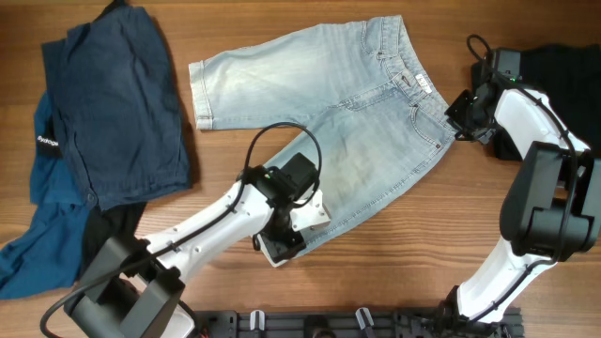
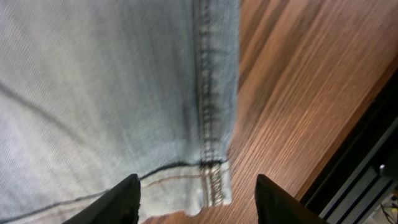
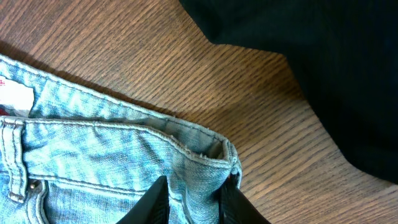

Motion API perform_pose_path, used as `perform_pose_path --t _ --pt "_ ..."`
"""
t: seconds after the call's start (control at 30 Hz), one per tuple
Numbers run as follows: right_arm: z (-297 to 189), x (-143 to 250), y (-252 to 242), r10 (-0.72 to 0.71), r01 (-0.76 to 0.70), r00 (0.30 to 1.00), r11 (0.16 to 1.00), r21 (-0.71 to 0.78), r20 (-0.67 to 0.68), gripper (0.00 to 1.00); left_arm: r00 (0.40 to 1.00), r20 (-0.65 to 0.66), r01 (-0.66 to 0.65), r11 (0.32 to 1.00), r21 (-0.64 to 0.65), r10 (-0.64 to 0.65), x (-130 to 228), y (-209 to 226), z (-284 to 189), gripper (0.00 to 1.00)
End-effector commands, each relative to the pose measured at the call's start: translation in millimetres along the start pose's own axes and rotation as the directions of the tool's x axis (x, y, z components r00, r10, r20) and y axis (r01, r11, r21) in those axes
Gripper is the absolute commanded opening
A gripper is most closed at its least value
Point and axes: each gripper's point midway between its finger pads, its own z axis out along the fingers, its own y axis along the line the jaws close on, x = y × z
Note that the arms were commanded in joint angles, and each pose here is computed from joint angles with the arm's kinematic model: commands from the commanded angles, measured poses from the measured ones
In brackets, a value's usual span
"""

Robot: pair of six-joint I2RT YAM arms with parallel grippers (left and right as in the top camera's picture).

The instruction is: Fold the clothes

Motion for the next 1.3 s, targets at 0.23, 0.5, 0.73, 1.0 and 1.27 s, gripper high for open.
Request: perform_pose_path --t 0.23,0.5,0.73,1.0,1.27 --pt "-10.0 -1.5 6.0 -0.021 0.021 1.000 0.999 -0.029 0.012 0.27 1.000 0.012 -0.021 0.998 0.051 0.021 13.0 -11.7 25.5 0.50" --pt "-10.0 -1.9 5.9 -0.020 0.021 1.000 0.999 -0.029 0.013 0.27 1.000 0.009 -0.014 0.999 0.041 0.013 22.2 -8.4 46.7 0.51" --pt "-10.0 -2.3 6.4 -0.024 0.024 1.000 0.999 -0.030 0.015 0.27 1.000 -0.024 0.013 0.999 0.053 -0.012 26.6 -6.7 61.2 0.14" --pt "-10.2 -1.6 6.1 -0.068 0.069 0.998 0.997 -0.029 0.014 0.04 0.989 -0.040 0.138 0.989 -0.060 -0.140 28.3 12.1 58.3 0.04" --pt "-38.7 -7.6 20.4 -0.091 0.096 0.994 0.990 -0.106 0.058 0.04 0.832 0.182 0.548 0.829 -0.115 -0.525 3.0 61.8 10.4 0.04"
